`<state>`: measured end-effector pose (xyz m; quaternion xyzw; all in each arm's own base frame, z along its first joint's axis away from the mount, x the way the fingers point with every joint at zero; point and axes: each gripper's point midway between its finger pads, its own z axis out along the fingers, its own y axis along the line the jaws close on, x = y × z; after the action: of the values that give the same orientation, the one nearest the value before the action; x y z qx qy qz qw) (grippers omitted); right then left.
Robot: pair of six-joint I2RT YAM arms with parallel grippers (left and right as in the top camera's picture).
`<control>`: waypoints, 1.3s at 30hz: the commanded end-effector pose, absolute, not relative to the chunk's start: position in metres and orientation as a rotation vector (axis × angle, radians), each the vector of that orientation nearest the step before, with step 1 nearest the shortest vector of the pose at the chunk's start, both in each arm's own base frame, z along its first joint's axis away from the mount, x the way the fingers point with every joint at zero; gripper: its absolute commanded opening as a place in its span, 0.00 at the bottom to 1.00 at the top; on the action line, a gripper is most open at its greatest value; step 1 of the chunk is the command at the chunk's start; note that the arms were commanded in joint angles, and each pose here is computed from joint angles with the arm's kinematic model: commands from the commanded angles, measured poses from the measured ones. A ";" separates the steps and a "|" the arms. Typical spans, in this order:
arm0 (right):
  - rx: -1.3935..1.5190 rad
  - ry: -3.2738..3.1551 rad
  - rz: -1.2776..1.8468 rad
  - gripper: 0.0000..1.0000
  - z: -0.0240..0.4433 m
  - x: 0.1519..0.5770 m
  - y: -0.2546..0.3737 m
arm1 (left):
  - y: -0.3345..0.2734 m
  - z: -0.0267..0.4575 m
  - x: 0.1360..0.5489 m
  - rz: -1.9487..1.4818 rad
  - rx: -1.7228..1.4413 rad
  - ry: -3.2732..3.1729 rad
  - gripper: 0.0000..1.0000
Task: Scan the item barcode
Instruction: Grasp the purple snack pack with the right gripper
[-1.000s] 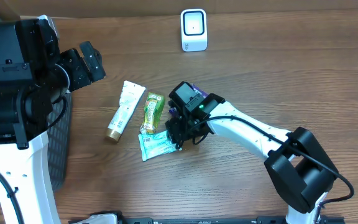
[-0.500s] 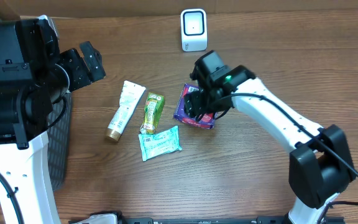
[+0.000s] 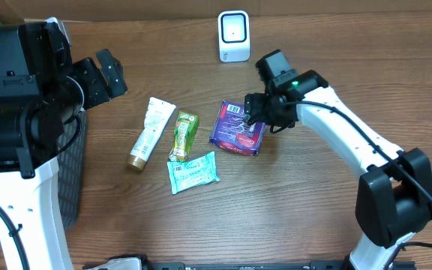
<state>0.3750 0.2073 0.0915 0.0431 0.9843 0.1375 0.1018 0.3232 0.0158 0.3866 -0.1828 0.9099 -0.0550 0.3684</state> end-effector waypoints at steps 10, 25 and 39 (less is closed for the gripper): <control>0.174 2.866 1.187 0.83 0.088 0.359 0.215 | 0.019 0.389 0.326 -0.124 -0.463 2.328 1.00; 0.452 2.795 1.257 0.83 0.031 0.345 0.218 | 0.019 0.389 0.326 -0.124 -0.463 2.328 1.00; 0.312 2.649 1.270 0.37 0.033 0.357 0.235 | 0.019 0.389 0.326 -0.124 -0.463 2.328 0.99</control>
<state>0.3576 0.2278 0.0269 0.1172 0.8930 0.4269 0.0807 0.3250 0.0160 0.3846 -0.1831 0.9110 -0.0543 0.3655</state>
